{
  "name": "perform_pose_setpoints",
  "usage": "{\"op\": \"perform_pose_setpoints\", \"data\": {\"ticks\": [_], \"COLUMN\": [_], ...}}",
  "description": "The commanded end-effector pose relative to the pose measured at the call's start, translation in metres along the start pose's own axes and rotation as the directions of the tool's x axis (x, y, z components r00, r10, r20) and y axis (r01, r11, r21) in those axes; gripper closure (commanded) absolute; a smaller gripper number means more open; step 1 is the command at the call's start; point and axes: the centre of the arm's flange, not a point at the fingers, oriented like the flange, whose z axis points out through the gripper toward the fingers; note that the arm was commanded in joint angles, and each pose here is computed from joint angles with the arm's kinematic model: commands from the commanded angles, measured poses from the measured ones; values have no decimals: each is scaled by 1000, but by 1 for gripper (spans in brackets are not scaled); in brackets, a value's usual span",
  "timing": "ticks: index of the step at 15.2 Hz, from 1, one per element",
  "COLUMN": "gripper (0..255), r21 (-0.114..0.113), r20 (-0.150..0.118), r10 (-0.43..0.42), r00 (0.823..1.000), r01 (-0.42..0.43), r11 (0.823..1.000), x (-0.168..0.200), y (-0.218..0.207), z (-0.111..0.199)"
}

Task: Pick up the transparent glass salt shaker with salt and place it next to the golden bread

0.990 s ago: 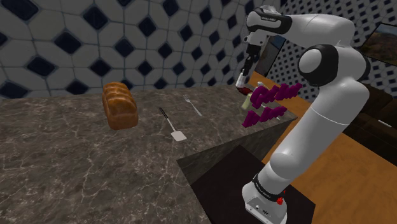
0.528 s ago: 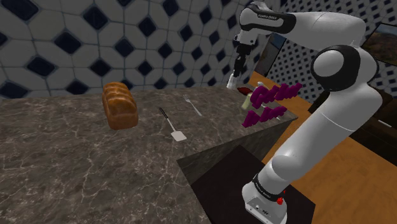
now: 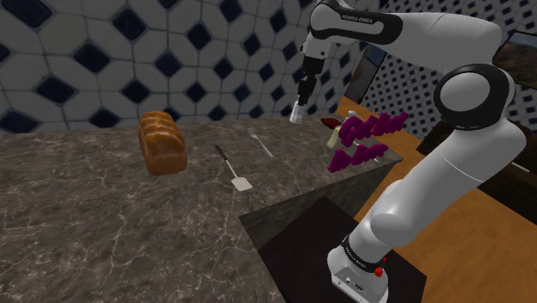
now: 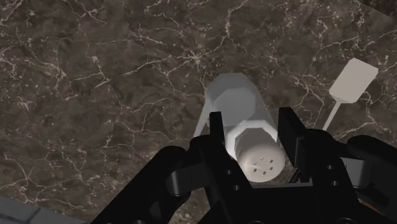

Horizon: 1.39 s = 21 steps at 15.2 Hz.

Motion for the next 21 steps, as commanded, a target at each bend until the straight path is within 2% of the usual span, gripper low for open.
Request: {"op": "perform_pose_setpoints", "data": {"ticks": [1, 21], "gripper": [255, 255], "r21": [0, 0], "r20": [0, 0], "r10": [2, 2], "r00": [1000, 1000], "r01": [-2, -2], "r11": [1000, 1000], "x": [8, 107], "y": [-24, -269], "z": [-2, 5]}}
